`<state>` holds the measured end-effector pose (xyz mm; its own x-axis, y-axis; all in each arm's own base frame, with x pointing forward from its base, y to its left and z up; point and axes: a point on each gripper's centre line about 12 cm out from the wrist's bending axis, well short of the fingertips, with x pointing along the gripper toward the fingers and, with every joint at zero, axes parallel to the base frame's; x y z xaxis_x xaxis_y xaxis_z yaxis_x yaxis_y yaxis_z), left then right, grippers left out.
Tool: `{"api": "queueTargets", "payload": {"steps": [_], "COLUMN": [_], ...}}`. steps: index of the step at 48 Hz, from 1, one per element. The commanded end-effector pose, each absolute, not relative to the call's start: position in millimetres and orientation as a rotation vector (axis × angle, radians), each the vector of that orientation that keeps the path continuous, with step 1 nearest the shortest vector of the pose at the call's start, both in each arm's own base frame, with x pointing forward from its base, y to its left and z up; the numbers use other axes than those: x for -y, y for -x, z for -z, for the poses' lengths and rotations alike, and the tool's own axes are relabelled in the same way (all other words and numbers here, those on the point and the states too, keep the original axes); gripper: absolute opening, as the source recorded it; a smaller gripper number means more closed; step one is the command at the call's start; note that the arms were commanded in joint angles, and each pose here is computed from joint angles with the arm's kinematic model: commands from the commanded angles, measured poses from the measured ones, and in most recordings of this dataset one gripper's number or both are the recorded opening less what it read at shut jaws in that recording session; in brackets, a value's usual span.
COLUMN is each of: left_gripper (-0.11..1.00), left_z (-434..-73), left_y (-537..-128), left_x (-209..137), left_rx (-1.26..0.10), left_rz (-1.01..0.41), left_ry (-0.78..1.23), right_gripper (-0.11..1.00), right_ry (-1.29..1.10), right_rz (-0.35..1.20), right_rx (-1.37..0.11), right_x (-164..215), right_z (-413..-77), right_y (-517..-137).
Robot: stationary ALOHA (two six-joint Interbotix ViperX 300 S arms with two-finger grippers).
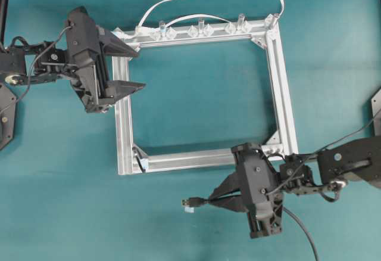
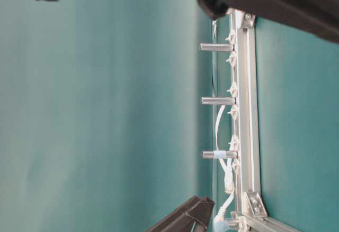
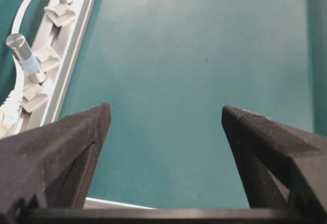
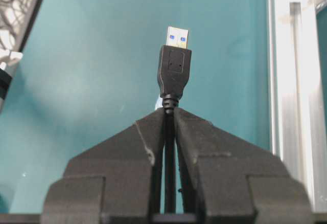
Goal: Insert the wire through the string loop located on the left side.
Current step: 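Lift the USB plug with the right gripper toward the zip-tie loop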
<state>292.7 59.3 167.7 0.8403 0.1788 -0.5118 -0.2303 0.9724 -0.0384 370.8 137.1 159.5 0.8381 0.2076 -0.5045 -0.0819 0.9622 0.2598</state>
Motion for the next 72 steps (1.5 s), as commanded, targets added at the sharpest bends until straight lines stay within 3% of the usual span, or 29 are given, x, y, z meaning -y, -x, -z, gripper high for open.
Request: {"api": "queueTargets", "payload": {"steps": [1, 72], "left_gripper": [0.89, 0.89], "left_z": [-177, -167], "left_y": [-296, -291], "left_x": [-58, -46], "left_rx": [-0.499, -0.529], "left_rz": [-0.209, -0.174], "left_ry": [0.091, 0.088], "right_gripper": [0.10, 0.10], "right_ry": [-0.244, -0.189], "right_rz": [-0.159, -0.064], "right_rx": [-0.514, -0.596], "right_x": [-135, -77], "right_z": [-177, -160], "right_y": [-374, -400]}}
